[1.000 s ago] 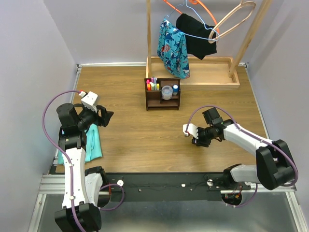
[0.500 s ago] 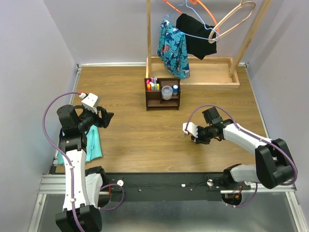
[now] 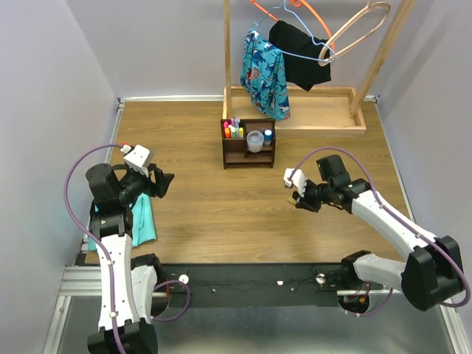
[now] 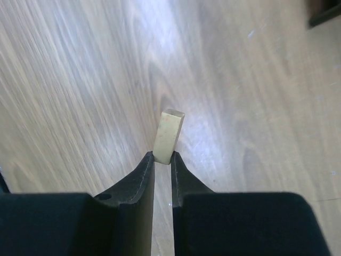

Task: Sort the stationery into containers
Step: Pick up the stationery from the center of the board, then place the stationery in the storage box.

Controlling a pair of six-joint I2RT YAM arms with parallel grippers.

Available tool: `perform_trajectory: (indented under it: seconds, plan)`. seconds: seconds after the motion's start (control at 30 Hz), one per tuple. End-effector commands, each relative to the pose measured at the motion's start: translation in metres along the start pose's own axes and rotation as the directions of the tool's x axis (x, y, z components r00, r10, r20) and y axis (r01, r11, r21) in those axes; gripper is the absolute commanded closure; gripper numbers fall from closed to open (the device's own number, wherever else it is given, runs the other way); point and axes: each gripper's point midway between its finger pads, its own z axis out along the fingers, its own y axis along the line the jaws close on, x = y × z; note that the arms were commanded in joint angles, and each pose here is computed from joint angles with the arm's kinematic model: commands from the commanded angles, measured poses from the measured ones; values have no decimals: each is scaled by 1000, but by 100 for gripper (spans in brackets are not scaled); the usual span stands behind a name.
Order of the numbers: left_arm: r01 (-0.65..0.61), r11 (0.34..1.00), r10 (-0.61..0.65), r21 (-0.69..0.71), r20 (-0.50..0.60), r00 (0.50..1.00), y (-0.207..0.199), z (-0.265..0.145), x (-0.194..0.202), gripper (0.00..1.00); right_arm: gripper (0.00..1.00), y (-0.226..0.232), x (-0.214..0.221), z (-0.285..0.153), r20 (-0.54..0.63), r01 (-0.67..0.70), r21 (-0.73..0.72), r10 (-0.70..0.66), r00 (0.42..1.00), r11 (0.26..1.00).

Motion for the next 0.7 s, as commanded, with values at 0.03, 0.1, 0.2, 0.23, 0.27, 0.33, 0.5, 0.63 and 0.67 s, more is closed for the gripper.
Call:
perform_trajectory:
  seconds: [0.03,0.1,0.2,0.23,0.27,0.33,0.5,0.63,0.67]
  plan:
    - [-9,998,7,61,39,999,-14,-1,-1,25,88,-5,-51,-13,121,-313,-21,313,942,949]
    - [-22,996,20,89,27,999,-20,0,1,25,89,-21,-74,-14,170,-385,-15,382,909,923]
    - [-75,990,76,120,-5,997,-30,5,1,25,89,-55,-102,-7,233,-472,15,456,859,882]
    - [-86,989,86,124,2,996,-33,6,1,26,89,-62,-107,-2,240,-481,8,465,852,877]
    - [-115,984,113,133,25,993,-37,8,-2,25,89,-65,-112,2,249,-487,-4,473,845,873]
    - [-88,989,86,120,22,996,-37,9,-1,24,89,-80,-131,3,289,-495,-5,475,831,869]
    - [-64,993,64,95,3,998,-30,13,7,24,89,-95,-140,31,284,-610,-68,601,747,790]
    - [-58,996,58,64,1,998,-19,13,5,24,89,-100,-142,47,261,-645,-101,646,717,757]
    - [-60,996,60,63,0,998,-18,13,5,24,89,-103,-140,50,257,-653,-94,652,714,752]
